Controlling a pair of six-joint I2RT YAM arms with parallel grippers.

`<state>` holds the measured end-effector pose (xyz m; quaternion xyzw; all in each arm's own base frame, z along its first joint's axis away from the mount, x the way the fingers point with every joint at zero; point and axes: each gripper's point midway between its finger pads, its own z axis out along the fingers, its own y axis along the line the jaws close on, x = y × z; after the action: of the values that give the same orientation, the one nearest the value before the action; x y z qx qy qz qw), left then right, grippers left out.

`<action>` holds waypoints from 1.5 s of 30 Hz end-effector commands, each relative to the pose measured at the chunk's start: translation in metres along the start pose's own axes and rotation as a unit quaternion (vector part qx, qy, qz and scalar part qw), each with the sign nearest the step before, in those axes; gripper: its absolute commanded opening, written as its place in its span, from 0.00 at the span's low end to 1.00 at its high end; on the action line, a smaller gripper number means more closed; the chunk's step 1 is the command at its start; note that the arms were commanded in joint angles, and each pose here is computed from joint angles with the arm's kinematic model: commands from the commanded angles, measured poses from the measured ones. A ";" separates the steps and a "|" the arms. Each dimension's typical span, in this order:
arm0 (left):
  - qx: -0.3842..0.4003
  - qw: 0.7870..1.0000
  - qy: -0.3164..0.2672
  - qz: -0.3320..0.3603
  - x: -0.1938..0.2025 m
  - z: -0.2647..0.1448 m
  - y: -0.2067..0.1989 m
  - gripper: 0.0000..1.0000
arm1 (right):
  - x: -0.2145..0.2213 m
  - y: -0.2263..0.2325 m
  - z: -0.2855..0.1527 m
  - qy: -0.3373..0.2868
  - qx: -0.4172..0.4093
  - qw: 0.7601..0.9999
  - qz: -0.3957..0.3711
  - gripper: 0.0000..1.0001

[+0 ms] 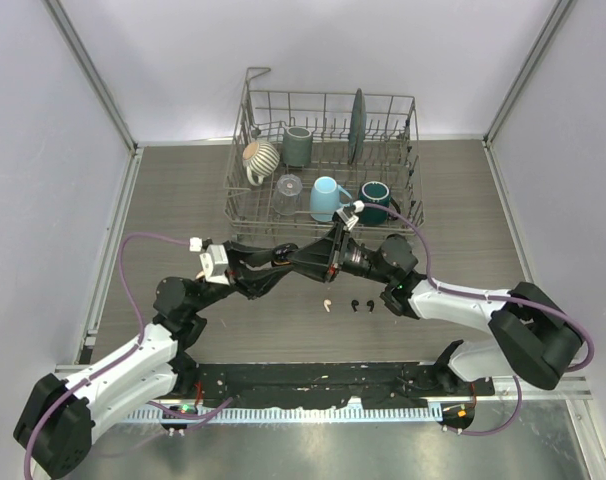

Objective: Insert the wireless bluetooth earbuds into the charging case
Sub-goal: Open the charging case.

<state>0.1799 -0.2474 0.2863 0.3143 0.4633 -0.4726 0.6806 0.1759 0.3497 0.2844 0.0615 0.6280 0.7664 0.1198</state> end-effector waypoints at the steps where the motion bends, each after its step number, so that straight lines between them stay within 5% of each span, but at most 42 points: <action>1: -0.005 1.000 -0.025 -0.004 -0.026 0.011 0.002 0.44 | 0.002 0.023 -0.001 -0.005 -0.029 0.998 -0.055 0.01; 12: 0.003 1.000 -0.022 -0.004 -0.025 0.013 0.001 0.43 | 0.002 0.026 0.001 -0.003 -0.030 0.998 -0.057 0.01; 18: 0.021 1.000 -0.013 -0.005 -0.019 0.015 -0.002 0.24 | 0.003 0.028 0.002 0.000 -0.034 0.998 -0.052 0.01; 22: 0.021 1.000 -0.012 -0.012 -0.016 0.016 -0.002 0.25 | 0.003 0.031 0.001 0.002 -0.039 0.998 -0.050 0.01; 27: 0.030 1.000 -0.006 -0.005 -0.014 0.016 -0.004 0.00 | 0.004 0.029 0.002 0.003 -0.037 0.998 -0.047 0.02; 29: 0.031 0.999 -0.006 0.000 -0.014 0.015 -0.005 0.00 | 0.005 0.030 0.001 0.006 -0.040 0.998 -0.048 0.15; 30: 0.029 1.000 -0.008 0.003 -0.014 0.015 -0.004 0.00 | 0.005 0.030 0.000 0.004 -0.042 0.998 -0.047 0.33; 33: 0.010 1.000 -0.016 0.013 -0.016 0.011 0.001 0.00 | 0.005 0.032 -0.004 -0.003 -0.048 0.997 -0.055 0.56; 36: -0.004 1.000 -0.016 0.025 -0.016 0.007 0.004 0.00 | 0.002 0.026 -0.009 -0.020 -0.037 0.997 -0.068 0.68; 45: -0.013 0.999 -0.010 0.031 -0.013 0.000 0.004 0.00 | -0.006 0.006 -0.019 -0.041 0.090 0.983 -0.154 0.70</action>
<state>0.1809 -0.2439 0.2970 0.3139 0.4595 -0.4603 0.6917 0.1693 0.3310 0.2876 0.0343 0.6550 0.7274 0.2016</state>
